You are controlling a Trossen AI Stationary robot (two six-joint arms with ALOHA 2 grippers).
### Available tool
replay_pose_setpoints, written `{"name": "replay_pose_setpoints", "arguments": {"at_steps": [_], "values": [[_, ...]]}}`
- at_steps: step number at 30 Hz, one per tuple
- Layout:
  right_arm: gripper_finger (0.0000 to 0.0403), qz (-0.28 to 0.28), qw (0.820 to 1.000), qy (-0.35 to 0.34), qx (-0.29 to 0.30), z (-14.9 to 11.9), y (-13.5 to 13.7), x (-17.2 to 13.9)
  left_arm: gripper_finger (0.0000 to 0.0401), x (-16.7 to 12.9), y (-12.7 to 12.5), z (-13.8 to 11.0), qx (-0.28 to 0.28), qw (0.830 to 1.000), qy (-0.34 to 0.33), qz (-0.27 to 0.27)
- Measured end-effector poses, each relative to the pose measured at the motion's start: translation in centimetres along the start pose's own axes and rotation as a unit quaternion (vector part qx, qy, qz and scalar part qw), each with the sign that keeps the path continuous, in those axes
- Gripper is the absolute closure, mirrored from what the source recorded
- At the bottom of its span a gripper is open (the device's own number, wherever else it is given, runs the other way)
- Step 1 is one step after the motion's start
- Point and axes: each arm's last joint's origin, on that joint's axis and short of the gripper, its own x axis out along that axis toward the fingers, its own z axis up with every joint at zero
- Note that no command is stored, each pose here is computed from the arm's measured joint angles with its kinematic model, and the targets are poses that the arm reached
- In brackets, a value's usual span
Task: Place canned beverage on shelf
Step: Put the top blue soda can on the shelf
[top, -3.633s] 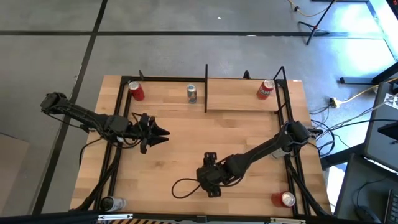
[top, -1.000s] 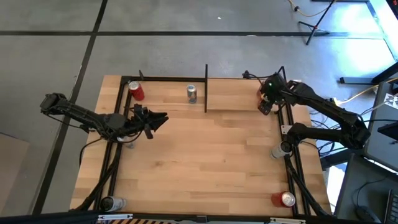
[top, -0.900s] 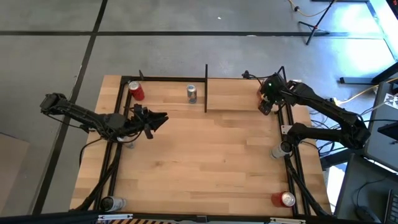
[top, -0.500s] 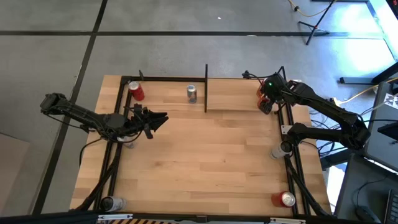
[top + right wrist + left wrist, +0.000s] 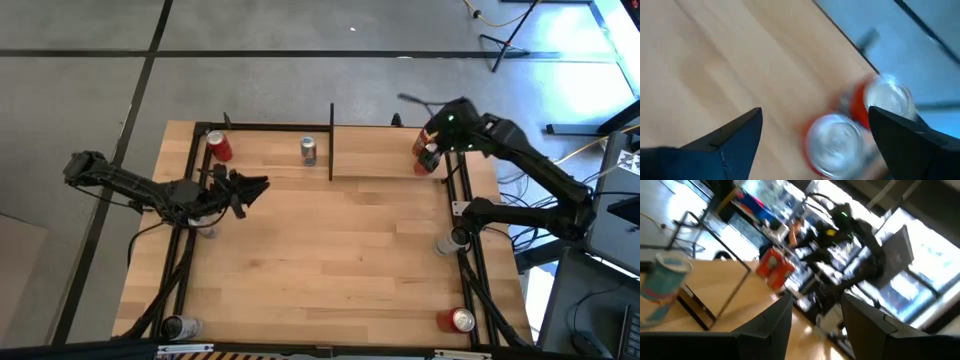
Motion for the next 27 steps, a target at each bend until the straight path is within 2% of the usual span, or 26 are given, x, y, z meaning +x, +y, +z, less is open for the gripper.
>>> {"name": "replay_pose_setpoints", "arguments": {"at_steps": [5,7,10,13,17,21,24,27], "values": [[0.0055,0.142,0.986,-0.086,0.017,2.1,1.8,-1.7,0.0236,0.7,0.7,1.4,-0.002,0.998,-0.061,0.026],[0.0055,0.168,0.98,-0.105,0.006,2.5,3.0,-1.8,0.0232,1.1,0.9,2.1,0.008,0.997,-0.068,0.02],[0.0055,0.177,0.976,-0.127,-0.017,2.9,4.6,-2.1,0.0211,2.4,0.9,3.3,0.038,0.998,-0.053,0.022],[0.0055,0.169,0.973,-0.152,-0.04,3.2,5.9,-2.4,0.0178,4.1,0.8,4.4,0.103,0.993,0.002,0.054],[0.0055,0.152,0.97,-0.18,-0.057,3.5,6.8,-2.7,0.013,7.1,1.0,6.0,0.18,0.973,0.086,0.115],[0.0055,0.148,0.969,-0.188,-0.055,3.7,6.8,-2.8,0.0099,10.5,1.8,7.6,0.192,0.954,0.182,0.141],[0.0055,0.149,0.97,-0.187,-0.043,3.7,6.9,-2.7,0.0092,12.9,3.1,8.5,0.183,0.94,0.246,0.151],[0.0055,0.143,0.972,-0.182,-0.028,3.8,6.8,-2.5,0.0092,15.0,4.6,9.6,0.205,0.921,0.3,0.142]]}}
